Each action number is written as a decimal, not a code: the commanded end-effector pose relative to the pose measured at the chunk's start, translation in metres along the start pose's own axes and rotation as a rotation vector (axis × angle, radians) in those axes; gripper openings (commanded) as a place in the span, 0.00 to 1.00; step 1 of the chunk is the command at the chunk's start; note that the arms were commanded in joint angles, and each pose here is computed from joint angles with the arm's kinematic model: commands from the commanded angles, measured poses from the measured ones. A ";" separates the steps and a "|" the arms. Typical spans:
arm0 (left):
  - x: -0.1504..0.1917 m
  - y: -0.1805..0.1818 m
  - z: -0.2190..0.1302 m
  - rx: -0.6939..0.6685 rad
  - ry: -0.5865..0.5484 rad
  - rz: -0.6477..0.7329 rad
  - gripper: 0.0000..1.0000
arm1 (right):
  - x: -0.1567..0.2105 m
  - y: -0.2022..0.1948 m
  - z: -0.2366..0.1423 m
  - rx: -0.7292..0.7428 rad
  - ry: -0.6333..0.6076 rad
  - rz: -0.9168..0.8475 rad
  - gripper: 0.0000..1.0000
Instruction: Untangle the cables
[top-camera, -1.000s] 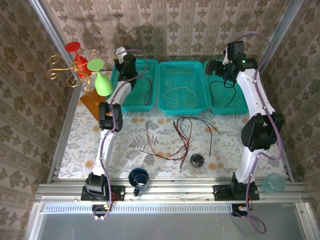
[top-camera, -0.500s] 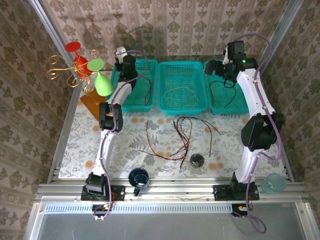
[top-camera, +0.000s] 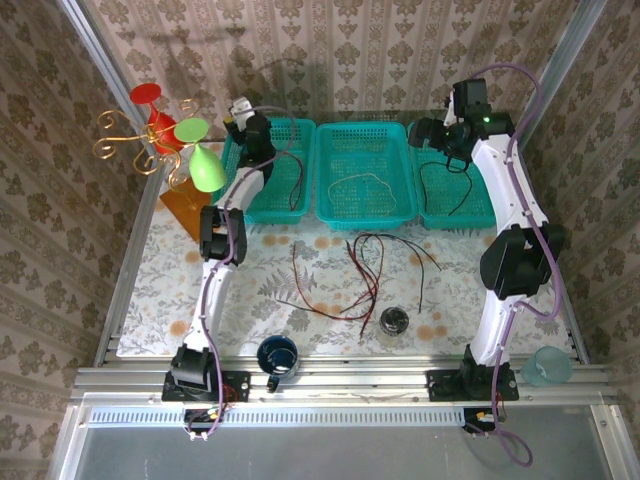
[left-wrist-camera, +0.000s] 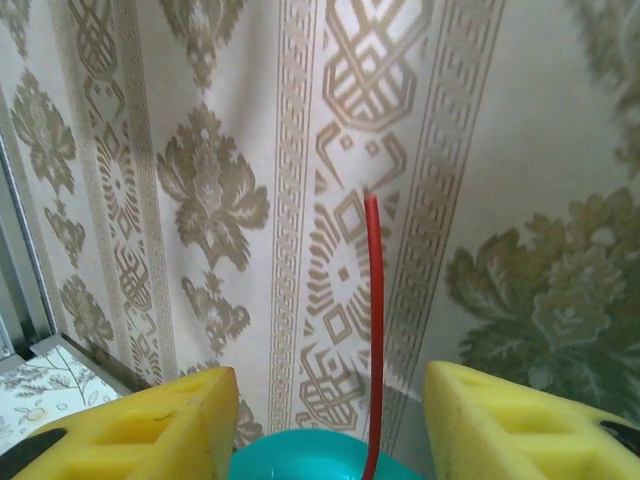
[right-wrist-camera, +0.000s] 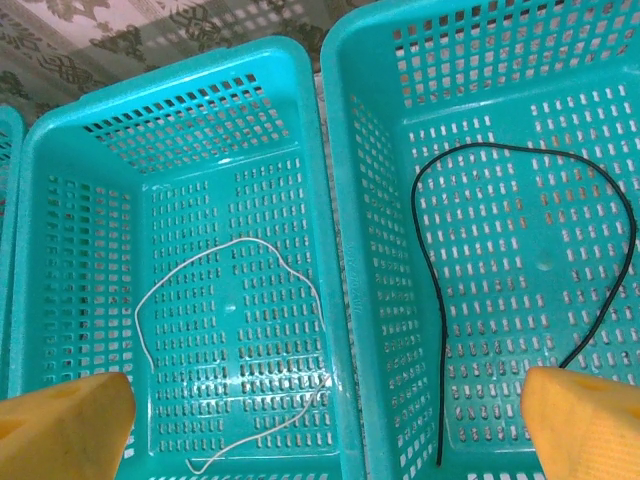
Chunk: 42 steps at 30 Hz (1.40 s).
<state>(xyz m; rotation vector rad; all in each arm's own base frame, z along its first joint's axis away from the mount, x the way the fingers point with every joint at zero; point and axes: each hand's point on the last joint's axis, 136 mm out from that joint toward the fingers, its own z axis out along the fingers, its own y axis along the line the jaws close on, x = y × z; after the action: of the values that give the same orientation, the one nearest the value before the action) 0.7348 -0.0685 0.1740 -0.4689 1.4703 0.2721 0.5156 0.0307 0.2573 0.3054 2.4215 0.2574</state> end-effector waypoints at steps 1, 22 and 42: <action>-0.008 0.006 0.009 0.011 -0.056 -0.057 0.50 | 0.002 0.008 0.003 -0.020 0.026 -0.017 1.00; -0.013 0.015 0.021 0.045 -0.120 -0.080 0.36 | 0.005 0.023 0.013 -0.043 0.053 -0.046 1.00; -0.012 0.007 0.019 0.083 -0.139 -0.040 0.00 | 0.006 0.026 0.016 -0.047 0.065 -0.056 1.00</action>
<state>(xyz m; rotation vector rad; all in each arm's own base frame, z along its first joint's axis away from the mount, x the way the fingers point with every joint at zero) 0.7484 -0.0508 0.1699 -0.4232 1.3780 0.2026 0.5259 0.0526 0.2473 0.2519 2.4645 0.2917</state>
